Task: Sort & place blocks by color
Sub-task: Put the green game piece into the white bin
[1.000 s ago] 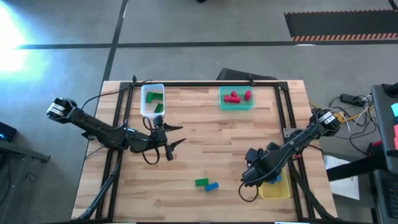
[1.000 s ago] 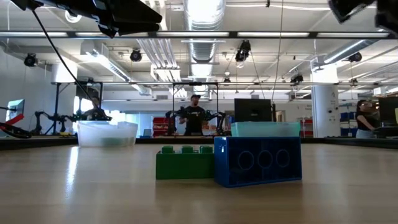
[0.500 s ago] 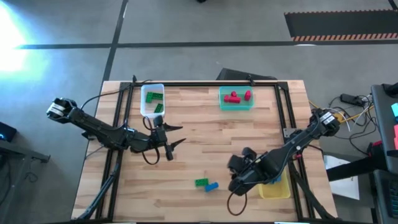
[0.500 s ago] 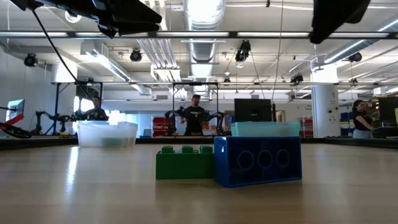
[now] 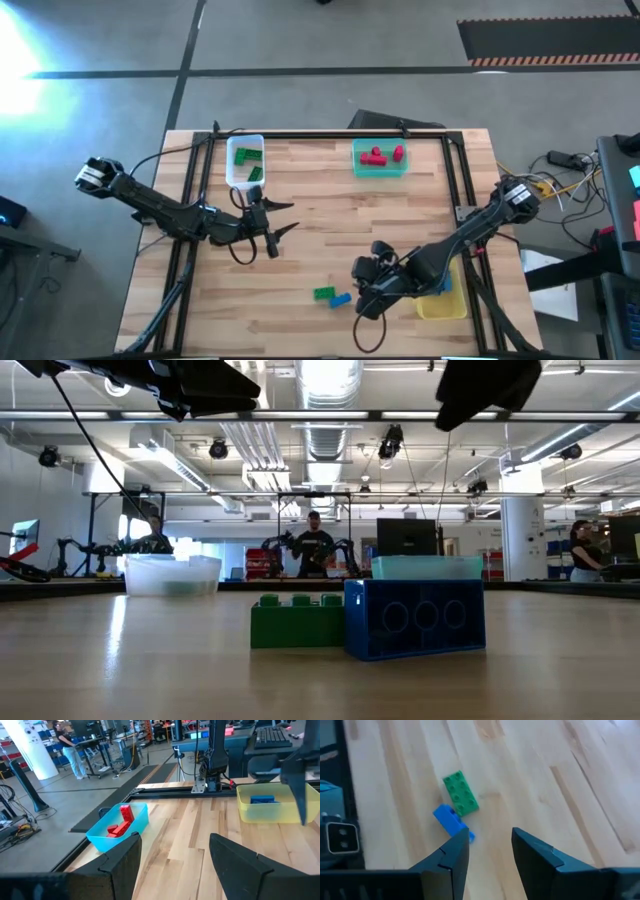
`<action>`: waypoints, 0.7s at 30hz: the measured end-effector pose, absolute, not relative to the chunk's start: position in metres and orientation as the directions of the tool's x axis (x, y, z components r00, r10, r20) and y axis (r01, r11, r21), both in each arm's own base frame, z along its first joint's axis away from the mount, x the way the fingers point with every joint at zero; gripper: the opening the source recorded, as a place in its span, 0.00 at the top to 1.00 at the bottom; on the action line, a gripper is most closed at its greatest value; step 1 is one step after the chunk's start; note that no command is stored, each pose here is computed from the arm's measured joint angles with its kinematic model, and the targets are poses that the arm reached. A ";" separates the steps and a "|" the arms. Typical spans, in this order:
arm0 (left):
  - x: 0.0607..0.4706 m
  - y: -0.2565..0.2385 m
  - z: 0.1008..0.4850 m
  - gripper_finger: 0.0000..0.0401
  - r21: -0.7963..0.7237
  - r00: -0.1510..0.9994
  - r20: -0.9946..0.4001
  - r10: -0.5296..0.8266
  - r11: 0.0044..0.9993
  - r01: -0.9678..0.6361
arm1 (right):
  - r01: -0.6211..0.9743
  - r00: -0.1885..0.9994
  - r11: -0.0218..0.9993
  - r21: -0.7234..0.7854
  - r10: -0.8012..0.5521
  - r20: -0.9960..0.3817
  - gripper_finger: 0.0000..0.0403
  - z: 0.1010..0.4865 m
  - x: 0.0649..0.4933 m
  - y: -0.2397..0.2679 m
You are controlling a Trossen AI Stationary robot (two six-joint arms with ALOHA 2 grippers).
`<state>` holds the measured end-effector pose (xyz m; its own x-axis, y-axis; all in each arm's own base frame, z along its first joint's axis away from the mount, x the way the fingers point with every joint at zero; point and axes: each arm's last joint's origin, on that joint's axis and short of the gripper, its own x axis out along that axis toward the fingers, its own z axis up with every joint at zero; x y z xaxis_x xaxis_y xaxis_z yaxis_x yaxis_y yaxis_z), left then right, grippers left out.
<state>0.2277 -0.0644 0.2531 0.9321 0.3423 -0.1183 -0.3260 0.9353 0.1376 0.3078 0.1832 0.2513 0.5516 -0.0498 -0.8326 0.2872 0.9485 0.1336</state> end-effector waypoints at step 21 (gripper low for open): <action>0.228 -0.064 0.253 0.46 0.139 0.932 -0.120 0.342 0.935 -0.326 | 0.108 0.597 0.994 -0.005 -0.069 -0.799 0.49 0.223 0.359 0.195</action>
<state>0.2276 -0.0644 0.2526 0.9319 0.3424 -0.1197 -0.3258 0.9352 0.1390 0.3589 0.1950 0.2230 0.5972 -0.0686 -0.7992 0.1078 0.9942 -0.0048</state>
